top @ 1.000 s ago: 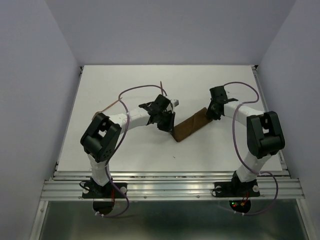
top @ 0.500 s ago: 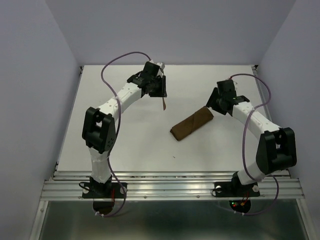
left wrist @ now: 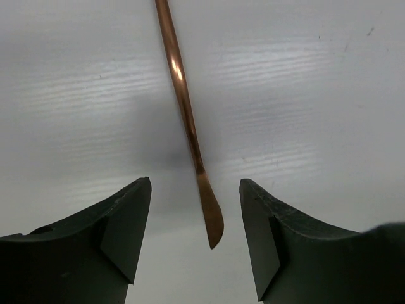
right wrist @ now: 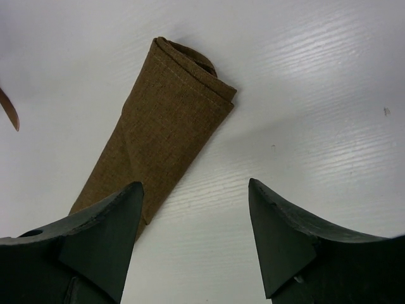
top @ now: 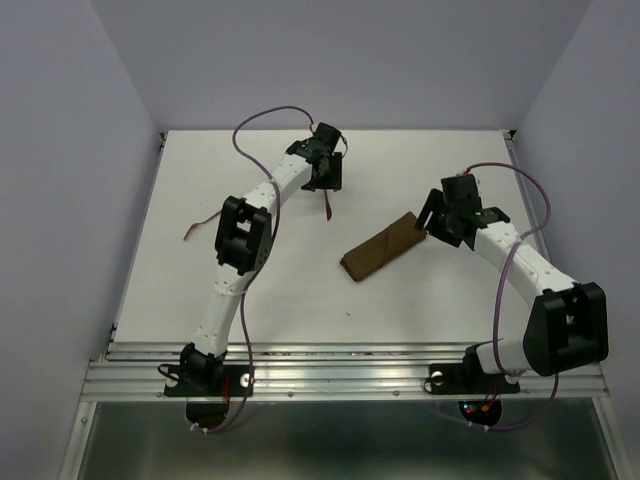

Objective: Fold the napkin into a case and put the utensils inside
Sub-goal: Pick up the knife from the center of the board.

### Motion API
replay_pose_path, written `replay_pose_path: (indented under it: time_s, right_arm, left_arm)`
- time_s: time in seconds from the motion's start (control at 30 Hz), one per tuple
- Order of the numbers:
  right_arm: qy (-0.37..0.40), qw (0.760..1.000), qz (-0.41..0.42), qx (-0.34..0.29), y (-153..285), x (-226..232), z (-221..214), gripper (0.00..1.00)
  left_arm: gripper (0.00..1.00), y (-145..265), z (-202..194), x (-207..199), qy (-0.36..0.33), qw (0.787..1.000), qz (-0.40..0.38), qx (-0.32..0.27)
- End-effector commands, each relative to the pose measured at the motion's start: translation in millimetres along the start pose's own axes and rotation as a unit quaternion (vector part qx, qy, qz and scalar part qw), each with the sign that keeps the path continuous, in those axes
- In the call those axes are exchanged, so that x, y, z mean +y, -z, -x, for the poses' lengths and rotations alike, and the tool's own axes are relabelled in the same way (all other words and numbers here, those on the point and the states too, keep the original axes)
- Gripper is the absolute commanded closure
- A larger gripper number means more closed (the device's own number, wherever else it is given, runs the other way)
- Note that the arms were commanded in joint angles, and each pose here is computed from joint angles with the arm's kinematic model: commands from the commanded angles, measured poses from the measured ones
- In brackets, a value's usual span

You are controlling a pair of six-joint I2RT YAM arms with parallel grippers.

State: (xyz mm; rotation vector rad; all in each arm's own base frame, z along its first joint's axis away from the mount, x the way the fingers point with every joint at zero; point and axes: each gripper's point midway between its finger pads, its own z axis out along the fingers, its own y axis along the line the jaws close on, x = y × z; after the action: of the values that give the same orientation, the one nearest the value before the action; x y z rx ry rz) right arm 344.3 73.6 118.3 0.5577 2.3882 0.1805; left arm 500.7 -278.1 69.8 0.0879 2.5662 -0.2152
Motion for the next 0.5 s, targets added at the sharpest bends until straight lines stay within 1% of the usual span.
replay_pose_path:
  time_s: [0.0,0.23,0.3,0.37,0.4,0.43,0.47]
  right_arm:
    - [-0.007,1.000,0.017,-0.014,14.2,4.2,7.0,0.27]
    - [-0.009,1.000,0.021,-0.008,15.0,3.7,1.9,0.27]
    - [-0.010,1.000,0.022,-0.006,13.6,3.4,0.0,0.27]
    - [-0.009,1.000,0.021,-0.003,13.1,3.1,-1.4,0.27]
    - [-0.009,1.000,0.021,-0.002,13.1,2.5,-2.3,0.27]
    - [-0.009,1.000,0.021,-0.003,13.4,2.6,-2.0,0.27]
    - [-0.009,1.000,0.020,-0.003,13.1,1.8,-2.3,0.27]
  left_arm:
    - [0.31,9.2,34.5,8.0,0.009,0.999,0.029,-0.042]
    - [0.34,-30.2,30.8,17.7,0.025,0.997,0.056,-0.046]
    - [0.36,-35.2,34.7,16.9,0.028,0.997,0.057,-0.054]
    - [0.37,-45.3,32.2,16.7,0.029,0.997,0.056,-0.049]
    - [0.39,-47.5,30.4,16.2,0.027,0.997,0.057,-0.046]
    - [0.46,-52.2,27.1,17.3,0.026,0.997,0.060,-0.042]
    - [0.48,-54.1,24.3,18.9,0.026,0.997,0.063,-0.038]
